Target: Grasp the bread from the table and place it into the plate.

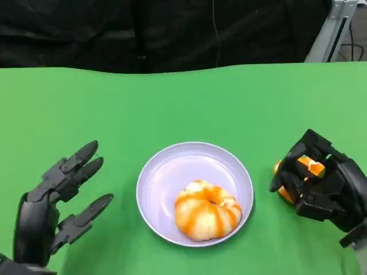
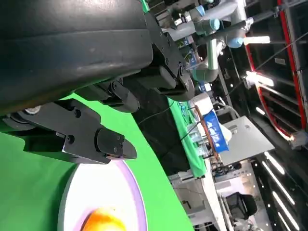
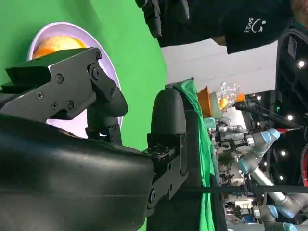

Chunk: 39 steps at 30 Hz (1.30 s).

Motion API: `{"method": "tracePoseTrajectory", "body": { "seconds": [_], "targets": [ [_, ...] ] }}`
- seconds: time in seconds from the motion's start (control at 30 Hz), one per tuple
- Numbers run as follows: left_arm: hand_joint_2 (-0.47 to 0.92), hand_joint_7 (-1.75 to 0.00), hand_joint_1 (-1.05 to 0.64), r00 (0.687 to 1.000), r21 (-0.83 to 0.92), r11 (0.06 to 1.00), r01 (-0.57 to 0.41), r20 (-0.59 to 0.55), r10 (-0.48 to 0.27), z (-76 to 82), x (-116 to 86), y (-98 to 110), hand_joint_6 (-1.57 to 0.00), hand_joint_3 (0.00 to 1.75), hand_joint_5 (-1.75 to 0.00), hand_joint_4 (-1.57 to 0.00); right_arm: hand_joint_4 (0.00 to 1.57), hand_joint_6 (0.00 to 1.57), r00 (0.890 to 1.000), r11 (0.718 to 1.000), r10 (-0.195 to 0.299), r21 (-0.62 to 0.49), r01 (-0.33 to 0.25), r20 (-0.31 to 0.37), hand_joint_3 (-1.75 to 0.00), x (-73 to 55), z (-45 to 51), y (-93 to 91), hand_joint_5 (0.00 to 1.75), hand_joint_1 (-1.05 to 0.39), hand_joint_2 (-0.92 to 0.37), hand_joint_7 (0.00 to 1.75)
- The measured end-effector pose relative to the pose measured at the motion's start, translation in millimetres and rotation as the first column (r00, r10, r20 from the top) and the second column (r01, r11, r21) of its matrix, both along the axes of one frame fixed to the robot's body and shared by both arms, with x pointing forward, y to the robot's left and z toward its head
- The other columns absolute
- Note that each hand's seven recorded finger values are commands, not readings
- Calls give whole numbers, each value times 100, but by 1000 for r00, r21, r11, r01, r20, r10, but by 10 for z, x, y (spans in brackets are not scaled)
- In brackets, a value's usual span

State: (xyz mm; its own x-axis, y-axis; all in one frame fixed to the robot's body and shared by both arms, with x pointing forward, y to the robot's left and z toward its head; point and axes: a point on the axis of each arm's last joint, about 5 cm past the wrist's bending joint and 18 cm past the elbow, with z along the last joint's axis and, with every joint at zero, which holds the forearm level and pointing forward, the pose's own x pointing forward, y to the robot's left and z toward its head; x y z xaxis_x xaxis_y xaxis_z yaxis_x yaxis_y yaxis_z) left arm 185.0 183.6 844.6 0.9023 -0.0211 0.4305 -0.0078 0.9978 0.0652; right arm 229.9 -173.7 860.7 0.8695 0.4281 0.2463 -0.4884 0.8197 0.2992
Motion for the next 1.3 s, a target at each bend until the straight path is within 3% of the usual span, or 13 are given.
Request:
{"method": "tracePoseTrajectory", "body": {
  "seconds": [0.17, 0.2, 0.27, 0.3, 0.37, 0.4, 0.47, 0.5, 0.63, 0.73, 1.03, 1.3],
  "targets": [
    [92, -3, 10, 1000, 6, 1000, -2, -5, 2, -3, 0, -3, -66, 26, -3, -73, 44, 36, 1000, 1000, -1, 0, 1, 1, -111, 2, 2, -1, 175, 13, -67, 159],
    [92, -6, 10, 1000, 15, 1000, -2, -10, 2, -5, 1, -1, -72, 28, -5, -79, 44, 36, 1000, 1000, -1, 0, 1, 1, -111, 2, 2, -2, 175, 13, -68, 158],
    [92, -14, 7, 1000, 27, 1000, -5, -13, 5, -5, 1, 7, -107, 36, -17, -110, 44, 36, 1000, 1000, -1, 0, 1, 2, -110, 3, 2, -2, 175, 12, -67, 158],
    [92, -17, 6, 1000, 27, 1000, -8, -13, 8, -5, 0, 13, -117, 38, -22, -118, 44, 36, 1000, 1000, -1, 0, 1, 2, -110, 3, 1, -4, 175, 12, -67, 158],
    [92, -20, 5, 1000, 24, 1000, -13, -18, 14, -16, -1, 24, -125, 39, -25, -125, 44, 36, 1000, 1000, -2, 1, 2, 2, -110, 5, -2, -7, 175, 12, -67, 158],
    [92, -24, 4, 1000, 22, 1000, -15, -24, 15, -25, -4, 29, -127, 41, -49, -120, 43, 36, 1000, 1000, -3, 1, 3, 2, -110, 5, -2, -8, 175, 12, -67, 158],
    [92, -31, 3, 999, 24, 1000, -4, -33, 5, -39, -9, 32, -125, 42, -82, -106, 43, 36, 1000, 1000, -4, 2, 4, 2, -110, 5, -2, -12, 175, 13, -67, 158],
    [92, -47, 2, 999, 25, 1000, 1, -35, 0, -41, -10, 31, -118, 43, -100, -98, 44, 36, 1000, 1000, -3, 2, 3, 3, -110, 6, -1, -13, 175, 12, -67, 157],
    [92, -74, 0, 1000, 26, 1000, 5, -31, -4, -42, -11, 29, -105, 44, -121, -90, 44, 36, 1000, 1000, -1, 11, 1, 10, -110, 13, 3, -22, 175, 11, -67, 157],
    [92, -88, -1, 1000, 23, 1000, 5, -30, -5, -43, -11, 23, -98, 45, -128, -87, 44, 37, 1000, 1000, -2, 12, 2, 11, -110, 16, 6, -24, 175, 11, -67, 157],
    [92, -107, -3, 999, 6, 1000, 22, -29, -22, -45, -12, 18, -89, 48, -143, -81, 43, 37, 1000, 1000, -8, 9, 8, 23, -111, 15, 11, -26, 175, 13, -67, 157],
    [92, -112, -4, 999, 7, 999, 35, -9, -35, -14, 0, 5, -86, 49, -148, -79, 44, 37, 1000, 1000, -10, 12, 10, 21, -113, 12, 2, -34, 175, 13, -67, 158]
  ]
}}
